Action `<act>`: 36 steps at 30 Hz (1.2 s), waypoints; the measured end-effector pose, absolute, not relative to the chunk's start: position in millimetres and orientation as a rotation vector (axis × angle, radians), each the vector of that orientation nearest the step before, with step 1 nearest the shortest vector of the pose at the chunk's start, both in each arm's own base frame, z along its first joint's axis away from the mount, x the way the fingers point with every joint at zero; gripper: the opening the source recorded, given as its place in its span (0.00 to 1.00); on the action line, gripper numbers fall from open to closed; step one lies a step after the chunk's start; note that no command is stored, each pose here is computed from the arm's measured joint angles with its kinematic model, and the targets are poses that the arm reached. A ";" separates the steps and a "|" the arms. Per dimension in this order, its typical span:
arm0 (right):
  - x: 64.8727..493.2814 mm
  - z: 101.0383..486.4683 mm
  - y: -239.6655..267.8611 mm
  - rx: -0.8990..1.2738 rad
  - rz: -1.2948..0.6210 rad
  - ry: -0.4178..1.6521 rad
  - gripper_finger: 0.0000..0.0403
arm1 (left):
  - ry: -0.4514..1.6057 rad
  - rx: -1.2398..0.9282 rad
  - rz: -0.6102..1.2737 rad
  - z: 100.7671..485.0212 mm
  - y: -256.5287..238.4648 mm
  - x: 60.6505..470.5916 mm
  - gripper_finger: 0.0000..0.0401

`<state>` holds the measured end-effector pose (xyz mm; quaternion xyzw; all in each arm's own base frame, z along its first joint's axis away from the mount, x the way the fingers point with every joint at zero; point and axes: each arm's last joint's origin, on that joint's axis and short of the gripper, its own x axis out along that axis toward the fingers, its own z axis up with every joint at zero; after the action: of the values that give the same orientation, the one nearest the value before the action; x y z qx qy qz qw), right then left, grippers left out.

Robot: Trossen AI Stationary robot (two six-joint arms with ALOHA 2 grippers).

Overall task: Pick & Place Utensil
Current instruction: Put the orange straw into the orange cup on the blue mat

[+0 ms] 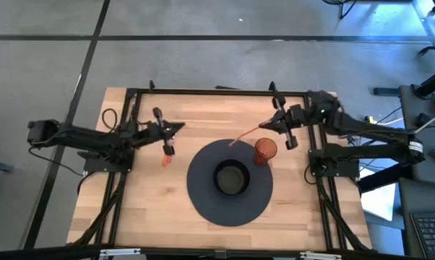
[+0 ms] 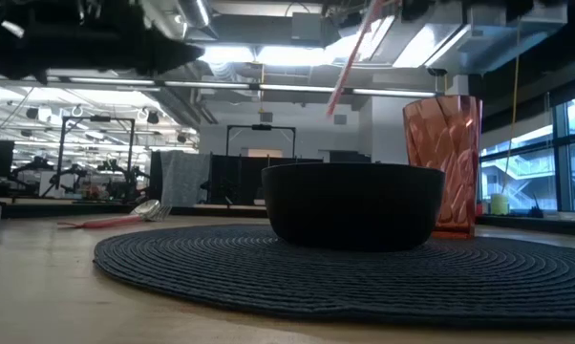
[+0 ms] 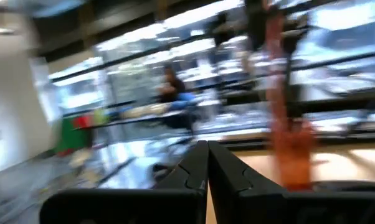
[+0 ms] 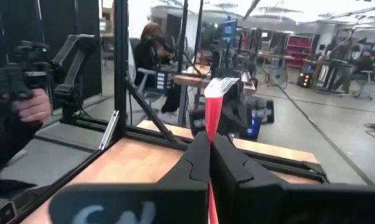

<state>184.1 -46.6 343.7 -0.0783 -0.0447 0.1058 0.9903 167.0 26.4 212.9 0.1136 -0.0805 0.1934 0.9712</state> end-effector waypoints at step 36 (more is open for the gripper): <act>164.7 363.3 12.8 -0.115 0.069 0.414 0.00 | -0.249 0.098 0.519 216.7 28.8 157.1 0.01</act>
<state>164.7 12.8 363.3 -0.0569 0.2053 0.0340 0.9765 157.1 28.8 216.7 0.0483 -0.1227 0.2558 0.9577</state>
